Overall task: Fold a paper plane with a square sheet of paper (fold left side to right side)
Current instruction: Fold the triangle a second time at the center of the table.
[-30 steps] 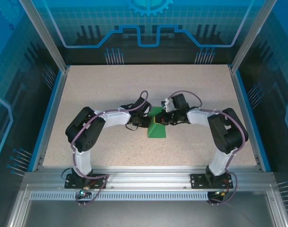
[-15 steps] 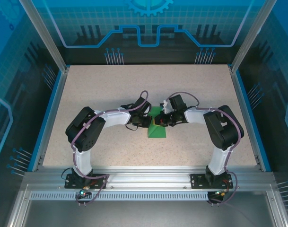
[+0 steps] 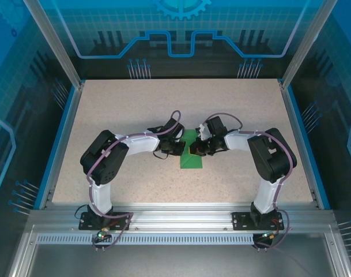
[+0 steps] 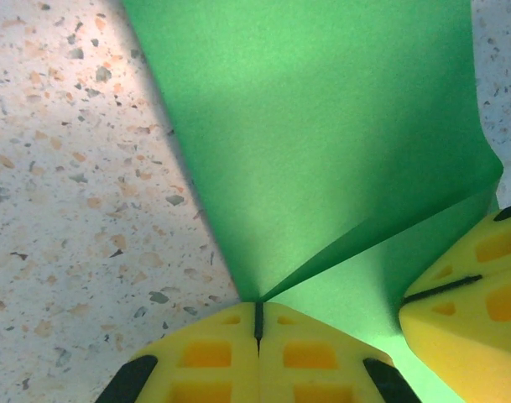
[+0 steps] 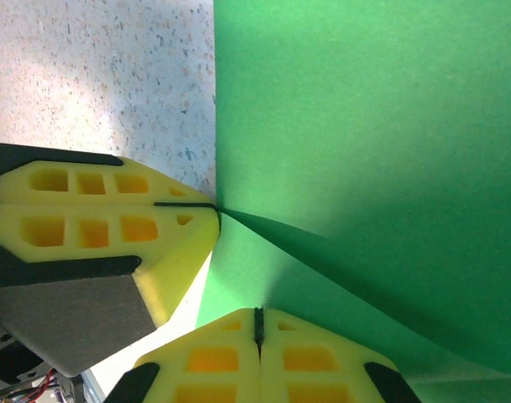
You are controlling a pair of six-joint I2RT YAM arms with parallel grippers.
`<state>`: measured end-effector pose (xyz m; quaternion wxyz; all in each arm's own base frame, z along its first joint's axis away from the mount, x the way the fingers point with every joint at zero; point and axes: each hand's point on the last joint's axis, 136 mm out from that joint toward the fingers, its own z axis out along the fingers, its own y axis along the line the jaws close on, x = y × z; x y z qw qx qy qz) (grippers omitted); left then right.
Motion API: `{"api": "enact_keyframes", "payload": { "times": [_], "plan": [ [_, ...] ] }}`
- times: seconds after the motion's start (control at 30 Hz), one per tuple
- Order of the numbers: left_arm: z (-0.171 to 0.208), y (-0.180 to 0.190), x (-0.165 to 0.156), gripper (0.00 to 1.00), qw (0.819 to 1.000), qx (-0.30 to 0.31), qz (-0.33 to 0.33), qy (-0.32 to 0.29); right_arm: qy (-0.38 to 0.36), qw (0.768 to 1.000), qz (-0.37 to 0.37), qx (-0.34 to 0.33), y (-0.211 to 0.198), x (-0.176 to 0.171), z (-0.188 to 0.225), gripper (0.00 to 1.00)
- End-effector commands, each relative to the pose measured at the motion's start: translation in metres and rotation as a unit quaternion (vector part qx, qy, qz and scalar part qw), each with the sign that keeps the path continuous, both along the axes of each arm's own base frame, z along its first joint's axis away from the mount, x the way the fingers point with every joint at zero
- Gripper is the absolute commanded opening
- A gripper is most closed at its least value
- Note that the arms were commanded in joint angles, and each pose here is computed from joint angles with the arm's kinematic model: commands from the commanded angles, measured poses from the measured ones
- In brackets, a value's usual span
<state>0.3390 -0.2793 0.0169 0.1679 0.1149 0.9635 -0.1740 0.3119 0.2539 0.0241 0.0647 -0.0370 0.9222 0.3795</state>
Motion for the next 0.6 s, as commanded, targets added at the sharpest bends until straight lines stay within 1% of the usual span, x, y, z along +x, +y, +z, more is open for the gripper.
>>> {"api": "enact_keyframes", "payload": {
  "times": [0.0,0.4,0.57],
  "plan": [
    [-0.016,0.001,-0.007,0.0,1.0,0.013,-0.003,0.027,0.008,1.0,0.012,-0.016,0.002,-0.005,-0.008,0.0],
    [-0.01,-0.001,-0.006,0.0,1.0,0.009,-0.004,0.021,0.034,0.998,0.001,-0.044,-0.008,-0.013,-0.025,0.0],
    [0.004,-0.003,-0.003,0.0,1.0,0.002,-0.006,0.01,0.048,0.998,-0.007,-0.051,-0.012,-0.018,-0.033,0.0]
  ]
}}
